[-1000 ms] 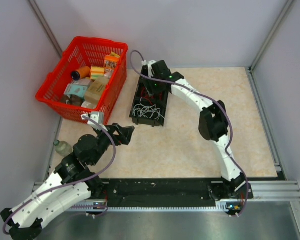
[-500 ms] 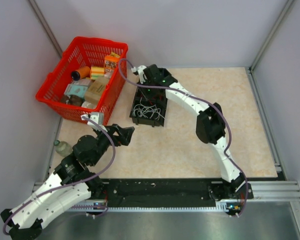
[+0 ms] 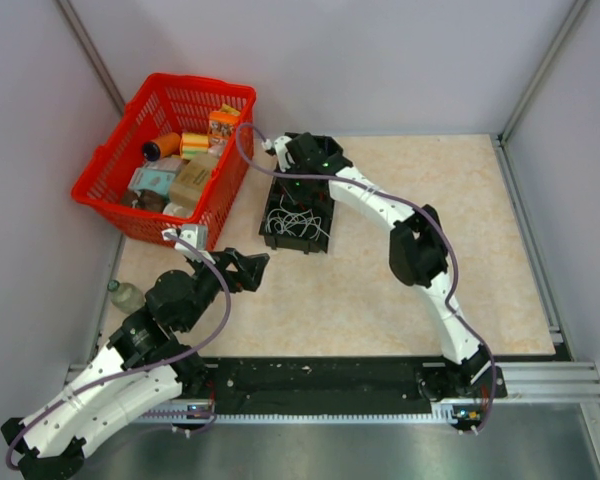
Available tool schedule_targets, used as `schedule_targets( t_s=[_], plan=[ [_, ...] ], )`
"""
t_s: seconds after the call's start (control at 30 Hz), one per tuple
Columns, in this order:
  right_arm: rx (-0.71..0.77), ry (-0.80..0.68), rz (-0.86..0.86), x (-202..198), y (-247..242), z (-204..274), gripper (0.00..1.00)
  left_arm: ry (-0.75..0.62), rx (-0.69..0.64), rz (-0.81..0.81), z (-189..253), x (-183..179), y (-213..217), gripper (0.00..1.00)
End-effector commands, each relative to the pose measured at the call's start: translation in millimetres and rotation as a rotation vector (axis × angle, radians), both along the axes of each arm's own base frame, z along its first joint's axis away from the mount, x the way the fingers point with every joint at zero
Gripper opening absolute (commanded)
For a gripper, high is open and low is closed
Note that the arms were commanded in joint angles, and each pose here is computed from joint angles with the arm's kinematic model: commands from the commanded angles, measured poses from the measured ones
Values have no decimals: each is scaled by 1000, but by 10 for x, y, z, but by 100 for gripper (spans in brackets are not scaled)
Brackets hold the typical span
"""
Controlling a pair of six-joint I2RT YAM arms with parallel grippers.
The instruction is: Untangle the cables
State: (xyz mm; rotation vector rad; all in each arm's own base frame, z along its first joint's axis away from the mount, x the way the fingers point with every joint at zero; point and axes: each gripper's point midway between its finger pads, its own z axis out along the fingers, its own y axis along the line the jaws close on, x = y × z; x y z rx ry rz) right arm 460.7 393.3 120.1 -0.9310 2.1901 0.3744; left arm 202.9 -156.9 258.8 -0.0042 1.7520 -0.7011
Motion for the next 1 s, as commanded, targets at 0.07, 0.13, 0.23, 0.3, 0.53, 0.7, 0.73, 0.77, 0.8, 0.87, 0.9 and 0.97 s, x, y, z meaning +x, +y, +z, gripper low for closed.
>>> schedule_targets(
  t_s=[0.07,0.13,0.23,0.3,0.53,0.7,0.73,0.77,0.8,0.87,0.9,0.97],
  plan=[
    [-7,0,-4,49,27,-120,22,-25,-12,1,100,25,-14,98],
    [-14,-6,-10,66,16,-127,18,-25,-12,2,100,28,-14,98],
    [-4,-20,-14,83,24,-56,5,-23,-9,4,90,34,-17,98],
    [0,-32,-19,98,19,4,0,-24,-10,7,97,37,-12,98],
    [48,-128,-115,483,-138,283,0,28,38,49,-115,141,-23,99],
    [85,-126,-54,605,-64,166,0,115,98,70,-310,228,-89,99],
    [81,-122,-40,620,-57,94,0,116,97,67,-316,233,-102,99],
    [83,-124,-29,620,-31,65,0,113,93,62,-315,238,-119,99],
    [81,-119,-19,624,-24,5,0,107,90,58,-306,240,-127,99],
    [78,-113,-4,623,-12,-95,0,97,82,56,-281,238,-127,99],
    [72,-118,-3,632,-19,-138,0,96,84,57,-281,240,-125,99],
    [61,-128,-12,677,-35,-209,0,86,82,54,-254,231,-115,99]
  ],
)
